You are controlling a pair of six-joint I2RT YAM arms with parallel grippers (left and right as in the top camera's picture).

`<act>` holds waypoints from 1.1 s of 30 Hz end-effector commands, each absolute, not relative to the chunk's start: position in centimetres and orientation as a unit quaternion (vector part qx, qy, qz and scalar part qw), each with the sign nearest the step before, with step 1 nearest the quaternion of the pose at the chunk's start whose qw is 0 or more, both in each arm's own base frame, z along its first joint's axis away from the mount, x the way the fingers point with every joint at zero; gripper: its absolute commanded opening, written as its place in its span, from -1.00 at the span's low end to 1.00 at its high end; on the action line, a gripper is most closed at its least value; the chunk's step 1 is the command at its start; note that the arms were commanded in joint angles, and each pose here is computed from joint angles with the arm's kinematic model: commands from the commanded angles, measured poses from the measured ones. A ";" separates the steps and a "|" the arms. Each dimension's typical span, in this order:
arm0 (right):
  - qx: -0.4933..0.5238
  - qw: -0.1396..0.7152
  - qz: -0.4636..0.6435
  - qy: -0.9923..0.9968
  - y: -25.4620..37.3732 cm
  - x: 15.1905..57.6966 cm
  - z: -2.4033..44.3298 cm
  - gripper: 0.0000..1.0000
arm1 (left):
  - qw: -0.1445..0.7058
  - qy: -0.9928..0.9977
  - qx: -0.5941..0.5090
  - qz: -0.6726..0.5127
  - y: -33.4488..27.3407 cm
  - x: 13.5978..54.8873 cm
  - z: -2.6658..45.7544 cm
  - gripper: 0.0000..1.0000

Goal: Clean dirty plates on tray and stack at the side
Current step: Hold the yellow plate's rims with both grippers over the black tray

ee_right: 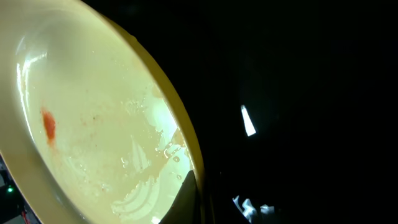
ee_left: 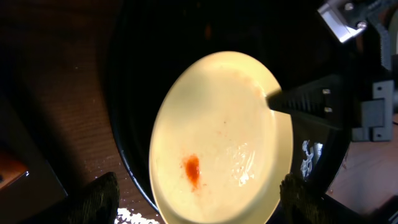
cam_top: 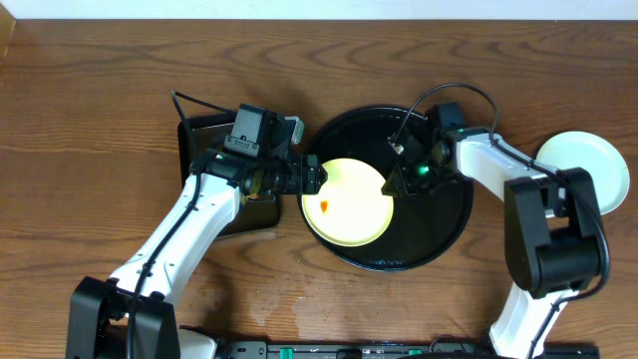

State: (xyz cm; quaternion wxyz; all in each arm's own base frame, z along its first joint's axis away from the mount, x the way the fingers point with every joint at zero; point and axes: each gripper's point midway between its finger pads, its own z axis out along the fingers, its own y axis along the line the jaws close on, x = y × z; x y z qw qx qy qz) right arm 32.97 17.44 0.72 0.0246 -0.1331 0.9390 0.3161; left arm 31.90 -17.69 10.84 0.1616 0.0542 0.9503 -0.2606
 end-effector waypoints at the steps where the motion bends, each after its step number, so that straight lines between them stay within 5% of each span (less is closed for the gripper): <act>1: -0.129 0.072 0.307 0.940 16.3 34.2 4.0 -0.97 | 0.166 0.950 0.063 -0.255 -17.7 32.2 10.9 0.67; 19: -0.142 0.160 0.277 0.937 14.7 34.3 11.2 -0.98 | 0.184 0.885 0.111 -0.414 -22.6 32.4 15.5 0.66; 20: -0.141 0.158 0.277 0.937 14.7 34.2 11.2 -0.98 | 0.188 0.883 0.109 -0.417 -22.7 32.6 15.7 0.64; 22: -0.142 0.154 0.285 0.935 15.0 33.9 11.3 -0.98 | 0.194 0.880 0.110 -0.418 -22.8 32.9 15.9 0.25; 27: -0.154 0.163 0.308 0.925 15.7 33.7 12.3 -0.98 | 0.189 0.882 0.108 -0.417 -22.7 32.7 15.7 0.37; 33: -0.159 0.183 0.302 0.922 15.5 33.7 13.7 -0.98 | 0.190 0.882 0.108 -0.417 -22.7 32.7 15.7 0.22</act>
